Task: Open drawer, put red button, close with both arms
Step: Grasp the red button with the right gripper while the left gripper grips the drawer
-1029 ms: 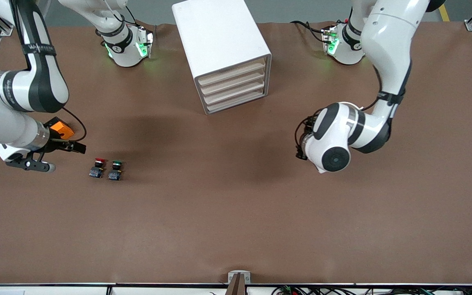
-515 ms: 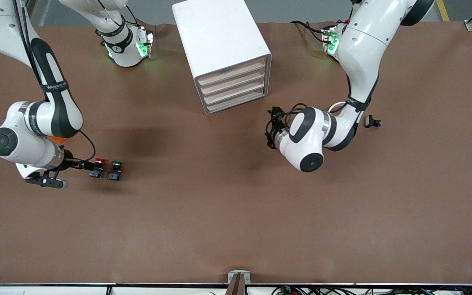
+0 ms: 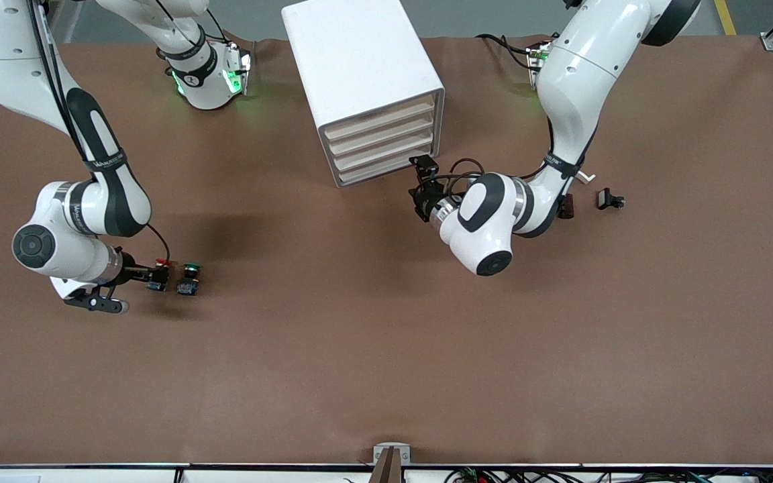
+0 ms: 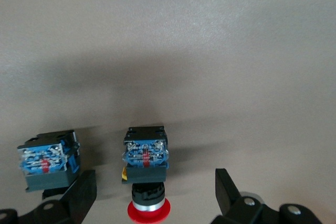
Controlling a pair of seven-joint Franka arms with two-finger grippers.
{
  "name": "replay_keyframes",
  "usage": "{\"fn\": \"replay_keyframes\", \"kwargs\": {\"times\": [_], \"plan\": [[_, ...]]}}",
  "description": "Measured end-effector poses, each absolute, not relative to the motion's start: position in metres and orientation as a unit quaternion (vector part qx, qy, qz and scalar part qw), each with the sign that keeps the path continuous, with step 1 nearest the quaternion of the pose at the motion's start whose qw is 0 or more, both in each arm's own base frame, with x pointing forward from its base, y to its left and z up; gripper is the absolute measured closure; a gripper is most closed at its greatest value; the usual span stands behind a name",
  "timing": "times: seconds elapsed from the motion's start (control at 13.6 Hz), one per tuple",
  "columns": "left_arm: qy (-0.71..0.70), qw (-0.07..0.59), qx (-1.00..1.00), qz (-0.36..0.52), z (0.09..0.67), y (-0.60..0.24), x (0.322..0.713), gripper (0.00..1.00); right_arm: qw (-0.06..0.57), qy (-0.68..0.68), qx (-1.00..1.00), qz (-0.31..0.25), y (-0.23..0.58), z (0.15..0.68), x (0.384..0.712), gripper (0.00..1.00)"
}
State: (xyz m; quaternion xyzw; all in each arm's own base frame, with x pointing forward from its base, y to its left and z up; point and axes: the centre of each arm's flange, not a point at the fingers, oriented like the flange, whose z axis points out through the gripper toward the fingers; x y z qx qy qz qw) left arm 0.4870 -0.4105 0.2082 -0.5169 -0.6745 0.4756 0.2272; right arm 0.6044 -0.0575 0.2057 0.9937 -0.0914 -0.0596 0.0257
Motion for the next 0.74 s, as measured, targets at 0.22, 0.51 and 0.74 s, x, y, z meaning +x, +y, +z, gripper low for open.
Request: {"fn": "replay_keyframes", "kwargs": {"times": [0.22,0.51,0.74], "plan": [[-0.674,0.253,-0.484,0.498,0.196,-0.427,0.471,0.22,0.025,-0.091,0.994,-0.062,-0.057,0.197,0.604,0.0],[-0.667,0.274,-0.464,0.514,0.191,-0.449,0.452,0.25,0.023,-0.089,0.995,-0.049,-0.056,0.183,0.606,0.0],[-0.66,0.291,-0.464,0.514,0.189,-0.461,0.437,0.29,0.023,-0.089,0.994,-0.053,-0.055,0.17,0.604,0.0]]}}
